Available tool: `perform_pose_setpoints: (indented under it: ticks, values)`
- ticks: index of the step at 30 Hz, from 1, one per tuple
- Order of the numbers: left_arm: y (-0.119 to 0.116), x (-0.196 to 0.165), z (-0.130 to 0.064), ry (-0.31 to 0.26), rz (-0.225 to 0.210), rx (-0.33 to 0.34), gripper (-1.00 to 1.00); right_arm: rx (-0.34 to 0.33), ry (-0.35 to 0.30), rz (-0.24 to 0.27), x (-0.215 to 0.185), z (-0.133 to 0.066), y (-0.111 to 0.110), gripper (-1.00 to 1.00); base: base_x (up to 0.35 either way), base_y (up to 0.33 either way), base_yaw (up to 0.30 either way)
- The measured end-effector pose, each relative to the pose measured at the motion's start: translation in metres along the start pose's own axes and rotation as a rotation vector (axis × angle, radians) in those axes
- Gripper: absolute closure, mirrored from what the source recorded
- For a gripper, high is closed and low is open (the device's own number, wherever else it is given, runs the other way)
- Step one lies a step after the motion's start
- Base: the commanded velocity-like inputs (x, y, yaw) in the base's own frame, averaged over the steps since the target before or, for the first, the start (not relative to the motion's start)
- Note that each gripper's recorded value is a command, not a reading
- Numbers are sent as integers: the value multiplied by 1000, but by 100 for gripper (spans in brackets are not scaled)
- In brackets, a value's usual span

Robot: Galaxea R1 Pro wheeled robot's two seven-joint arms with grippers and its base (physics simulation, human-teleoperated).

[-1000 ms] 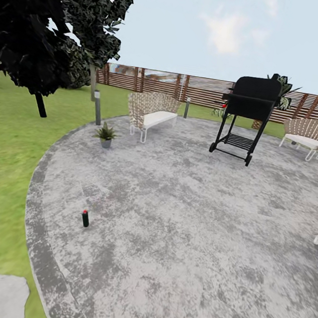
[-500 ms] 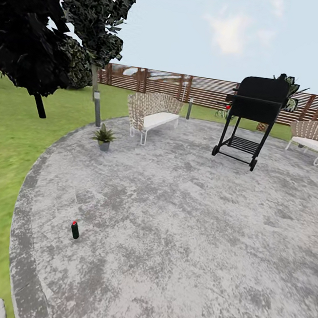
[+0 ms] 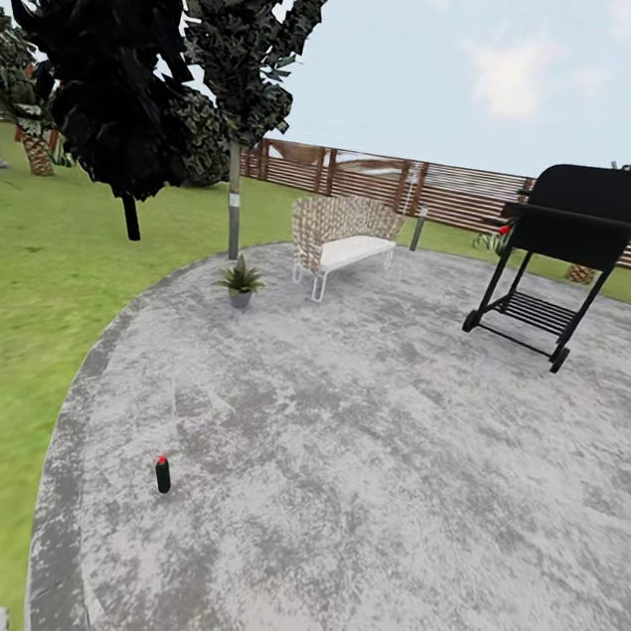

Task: Pick up the pesticide atomizer in the garden and spray insectifuge to fully cover both potted plants in the garden.

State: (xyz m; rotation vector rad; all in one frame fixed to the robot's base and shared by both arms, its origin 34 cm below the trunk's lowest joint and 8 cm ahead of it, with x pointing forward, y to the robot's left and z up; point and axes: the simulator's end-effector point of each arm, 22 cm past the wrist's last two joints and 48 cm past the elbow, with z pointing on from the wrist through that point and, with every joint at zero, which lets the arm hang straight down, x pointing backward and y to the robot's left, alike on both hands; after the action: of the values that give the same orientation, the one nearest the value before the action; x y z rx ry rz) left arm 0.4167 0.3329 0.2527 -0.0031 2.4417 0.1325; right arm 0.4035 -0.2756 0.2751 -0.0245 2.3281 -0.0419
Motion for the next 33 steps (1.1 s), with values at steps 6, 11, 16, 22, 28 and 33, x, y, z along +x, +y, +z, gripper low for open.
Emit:
perform_pose_setpoints:
  ticks: [6,11,16,22,28,33]
  values:
    - [0,0,0,0,0,0,-100,0,0,0,0,0,0,-100,332,-59,276]
    - [0,0,0,0,0,0,-100,0,-1,0,0,0,0,-100,338,42,225]
    - [0,0,0,0,0,0,-100,-1,0,-1,0,0,0,-100,327,99,33]
    - [0,0,0,0,0,0,-100,-1,1,-1,0,0,0,-100,325,11,2]
    - [0,0,0,0,0,0,-100,-1,1,-1,0,0,0,-100,334,1,0]
    - [0,0,0,1,0,1,-100,-1,1,-1,0,0,0,-100,335,0,0]
